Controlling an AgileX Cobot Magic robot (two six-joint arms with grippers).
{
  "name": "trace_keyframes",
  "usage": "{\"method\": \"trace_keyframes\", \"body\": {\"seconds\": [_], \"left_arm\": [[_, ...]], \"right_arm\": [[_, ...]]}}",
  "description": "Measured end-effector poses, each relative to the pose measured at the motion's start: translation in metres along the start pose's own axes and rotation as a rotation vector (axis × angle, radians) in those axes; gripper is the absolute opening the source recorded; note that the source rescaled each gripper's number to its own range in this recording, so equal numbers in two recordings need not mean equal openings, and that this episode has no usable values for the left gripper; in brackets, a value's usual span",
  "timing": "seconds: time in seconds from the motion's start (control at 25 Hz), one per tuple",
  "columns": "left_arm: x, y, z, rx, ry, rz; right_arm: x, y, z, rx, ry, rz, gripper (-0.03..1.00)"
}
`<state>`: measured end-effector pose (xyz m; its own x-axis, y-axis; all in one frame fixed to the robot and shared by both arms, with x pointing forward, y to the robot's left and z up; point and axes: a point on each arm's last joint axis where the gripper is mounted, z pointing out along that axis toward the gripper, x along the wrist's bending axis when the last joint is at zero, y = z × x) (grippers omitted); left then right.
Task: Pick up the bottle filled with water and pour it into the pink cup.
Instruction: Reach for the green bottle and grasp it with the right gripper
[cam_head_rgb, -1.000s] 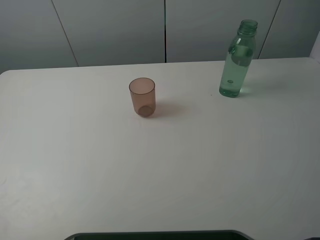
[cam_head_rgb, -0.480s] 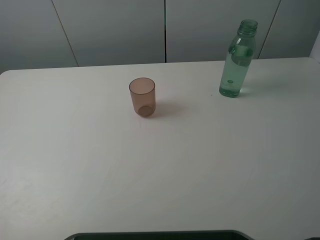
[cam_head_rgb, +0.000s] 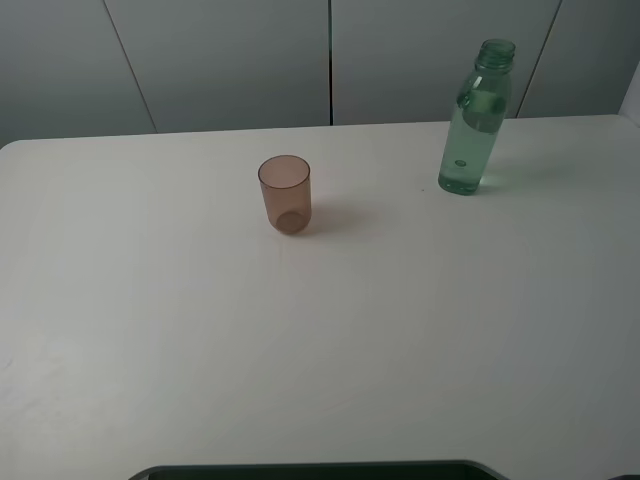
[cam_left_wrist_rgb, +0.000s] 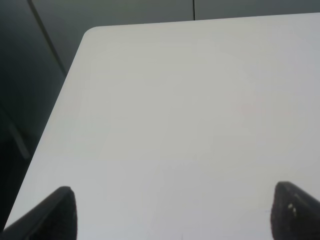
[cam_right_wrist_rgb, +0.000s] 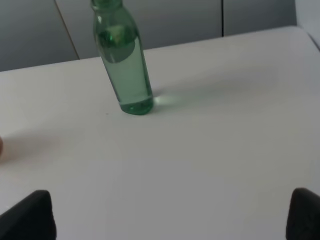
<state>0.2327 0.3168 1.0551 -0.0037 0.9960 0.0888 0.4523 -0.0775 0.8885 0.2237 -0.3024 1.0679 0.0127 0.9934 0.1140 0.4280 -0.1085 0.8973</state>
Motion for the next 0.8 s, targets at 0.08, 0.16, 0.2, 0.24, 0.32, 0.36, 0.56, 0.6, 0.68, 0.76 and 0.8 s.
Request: {"method": "trace_keyframes", "body": {"seconds": [0.08,0.16,0.2,0.24,0.32,0.36,0.56,0.6,0.68,0.76,0.8], "left_arm": [[0.0,0.0,0.0,0.0,0.0,0.0],[0.0,0.0,0.0,0.0,0.0,0.0],[0.0,0.0,0.0,0.0,0.0,0.0],[0.0,0.0,0.0,0.0,0.0,0.0],[0.0,0.0,0.0,0.0,0.0,0.0],[0.0,0.0,0.0,0.0,0.0,0.0],[0.0,0.0,0.0,0.0,0.0,0.0],[0.0,0.0,0.0,0.0,0.0,0.0],[0.0,0.0,0.0,0.0,0.0,0.0],[0.0,0.0,0.0,0.0,0.0,0.0],[0.0,0.0,0.0,0.0,0.0,0.0]], "right_arm": [[0.001,0.005,-0.001,-0.013,0.002,-0.033,1.0],[0.003,0.012,0.002,-0.018,0.011,-0.05,1.0],[0.004,0.016,0.005,-0.022,0.023,-0.055,1.0],[0.006,0.02,0.009,-0.025,0.033,-0.057,1.0],[0.009,0.03,0.017,-0.051,0.051,-0.061,1.0],[0.01,0.036,0.021,-0.067,0.059,-0.06,1.0],[0.016,0.065,0.046,-0.171,0.074,-0.062,1.0],[0.016,0.071,0.051,-0.2,0.074,-0.067,1.0],[0.018,0.08,0.063,-0.222,0.074,-0.072,1.0],[0.019,0.088,0.075,-0.246,0.074,-0.072,1.0],[0.02,0.092,0.082,-0.26,0.073,-0.071,1.0]]}}
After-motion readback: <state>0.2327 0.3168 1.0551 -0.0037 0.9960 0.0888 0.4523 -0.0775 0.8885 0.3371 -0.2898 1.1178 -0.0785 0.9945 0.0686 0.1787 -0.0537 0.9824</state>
